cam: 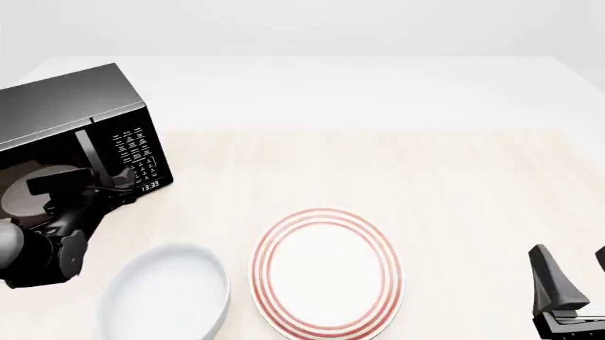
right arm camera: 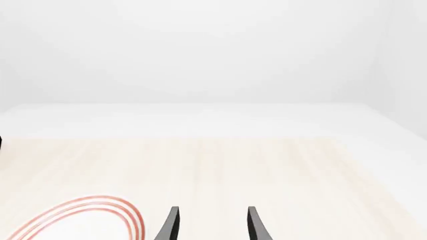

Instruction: Open the microwave.

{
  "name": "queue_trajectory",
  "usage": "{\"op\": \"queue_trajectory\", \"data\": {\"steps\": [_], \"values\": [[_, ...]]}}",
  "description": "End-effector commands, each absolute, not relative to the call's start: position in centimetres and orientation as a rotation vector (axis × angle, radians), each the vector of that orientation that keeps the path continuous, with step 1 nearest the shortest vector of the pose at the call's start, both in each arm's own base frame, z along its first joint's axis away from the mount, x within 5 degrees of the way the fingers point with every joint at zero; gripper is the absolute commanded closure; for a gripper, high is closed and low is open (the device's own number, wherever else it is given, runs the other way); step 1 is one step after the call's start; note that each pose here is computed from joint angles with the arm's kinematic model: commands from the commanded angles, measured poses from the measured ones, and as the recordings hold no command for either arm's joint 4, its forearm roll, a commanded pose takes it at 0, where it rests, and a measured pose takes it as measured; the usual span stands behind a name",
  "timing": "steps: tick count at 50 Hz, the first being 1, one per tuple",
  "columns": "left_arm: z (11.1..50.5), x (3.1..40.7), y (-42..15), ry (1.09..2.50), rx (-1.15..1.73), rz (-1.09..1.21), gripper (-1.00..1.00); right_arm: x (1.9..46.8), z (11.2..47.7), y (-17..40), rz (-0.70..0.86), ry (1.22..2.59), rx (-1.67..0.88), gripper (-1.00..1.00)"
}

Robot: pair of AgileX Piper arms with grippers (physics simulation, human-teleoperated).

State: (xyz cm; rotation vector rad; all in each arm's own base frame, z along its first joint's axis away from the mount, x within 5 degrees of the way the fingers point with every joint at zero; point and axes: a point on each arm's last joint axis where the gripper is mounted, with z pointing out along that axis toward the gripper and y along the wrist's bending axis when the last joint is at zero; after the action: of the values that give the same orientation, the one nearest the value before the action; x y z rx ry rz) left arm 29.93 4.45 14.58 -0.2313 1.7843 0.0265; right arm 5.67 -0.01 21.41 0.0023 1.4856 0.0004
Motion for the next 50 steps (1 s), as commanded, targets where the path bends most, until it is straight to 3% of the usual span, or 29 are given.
{"op": "queue_trajectory", "data": {"steps": [1,29,30,50], "values": [[13.7,30.9,4.4,1.8,-0.229,0.019,-1.0,5.7,21.4,0.0,0.001,1.485,0.002,-1.0],[13.3,30.8,4.9,1.804,-0.239,0.037,-1.0,5.7,21.4,0.0,0.001,1.485,0.003,-1.0],[13.3,30.8,5.0,1.804,-0.24,0.039,1.0,5.7,21.4,0.0,0.0,1.486,0.002,-1.0],[13.7,30.1,5.1,1.787,-0.24,0.047,1.0,5.7,21.4,0.0,0.001,1.485,0.002,-1.0]]}}
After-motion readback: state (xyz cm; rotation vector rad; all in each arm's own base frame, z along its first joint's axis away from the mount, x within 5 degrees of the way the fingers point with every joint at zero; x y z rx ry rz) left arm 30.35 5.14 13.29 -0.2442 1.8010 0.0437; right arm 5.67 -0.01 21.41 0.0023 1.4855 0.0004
